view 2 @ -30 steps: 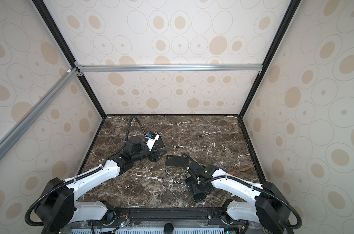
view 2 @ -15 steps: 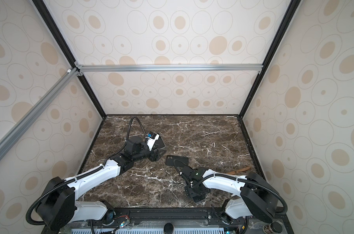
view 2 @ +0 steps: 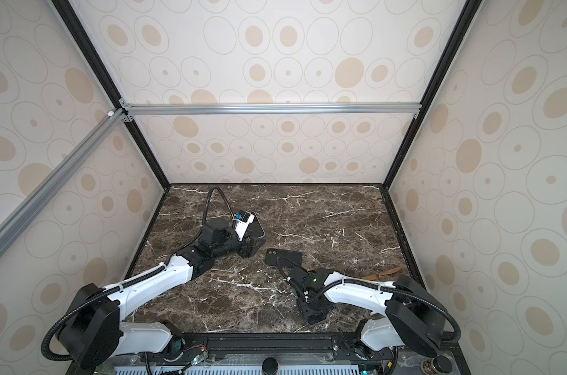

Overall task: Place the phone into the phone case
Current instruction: 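Lift the blue-edged phone with the right gripper toward the left gripper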

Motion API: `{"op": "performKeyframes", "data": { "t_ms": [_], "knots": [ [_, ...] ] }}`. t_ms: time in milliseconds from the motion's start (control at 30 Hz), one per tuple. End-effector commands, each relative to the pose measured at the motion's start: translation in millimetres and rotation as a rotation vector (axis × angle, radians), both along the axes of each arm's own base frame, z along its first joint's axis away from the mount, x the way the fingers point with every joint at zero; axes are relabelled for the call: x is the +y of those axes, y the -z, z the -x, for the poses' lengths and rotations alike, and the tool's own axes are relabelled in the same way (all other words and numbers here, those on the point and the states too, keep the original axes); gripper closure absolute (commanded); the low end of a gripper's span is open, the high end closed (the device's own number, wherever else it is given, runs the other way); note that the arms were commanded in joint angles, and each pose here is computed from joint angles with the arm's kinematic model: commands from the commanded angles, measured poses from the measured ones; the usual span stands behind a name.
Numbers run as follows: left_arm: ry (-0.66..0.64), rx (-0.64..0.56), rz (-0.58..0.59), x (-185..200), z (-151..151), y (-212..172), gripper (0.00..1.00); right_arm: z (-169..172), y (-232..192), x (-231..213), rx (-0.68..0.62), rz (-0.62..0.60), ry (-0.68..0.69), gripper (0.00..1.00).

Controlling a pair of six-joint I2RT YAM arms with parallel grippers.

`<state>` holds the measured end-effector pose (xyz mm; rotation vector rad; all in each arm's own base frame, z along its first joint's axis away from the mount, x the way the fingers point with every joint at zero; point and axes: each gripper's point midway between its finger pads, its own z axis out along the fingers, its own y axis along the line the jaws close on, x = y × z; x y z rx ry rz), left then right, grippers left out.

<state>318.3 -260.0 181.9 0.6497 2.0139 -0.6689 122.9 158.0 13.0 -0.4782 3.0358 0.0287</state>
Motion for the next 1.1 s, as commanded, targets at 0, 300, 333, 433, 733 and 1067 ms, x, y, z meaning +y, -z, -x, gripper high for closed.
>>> {"op": "performKeyframes", "data": {
  "t_ms": [0, 300, 333, 433, 733, 1067],
  "knots": [
    [0.008, -0.034, 0.020, -6, -4, -18, 0.33, -19, -7, 9, -0.123, -0.058, -0.005, 0.48],
    [0.041, 0.016, 0.050, -15, -1, -11, 0.33, -35, -24, 21, -0.242, -0.131, -0.091, 0.53],
    [0.047, 0.025, 0.057, -16, -1, -10, 0.33, -36, -25, 22, -0.250, -0.132, -0.098, 0.53],
    [0.090, 0.072, 0.091, -26, 4, -9, 0.33, -41, -32, 26, -0.288, -0.155, -0.117, 0.54],
    [0.274, 0.377, 0.199, -62, 29, 5, 0.34, -63, -78, 53, -0.479, -0.273, -0.240, 0.54],
    [0.385, 0.553, 0.250, -75, 51, 14, 0.34, -84, -105, 79, -0.561, -0.297, -0.317, 0.54]
  ]
}}
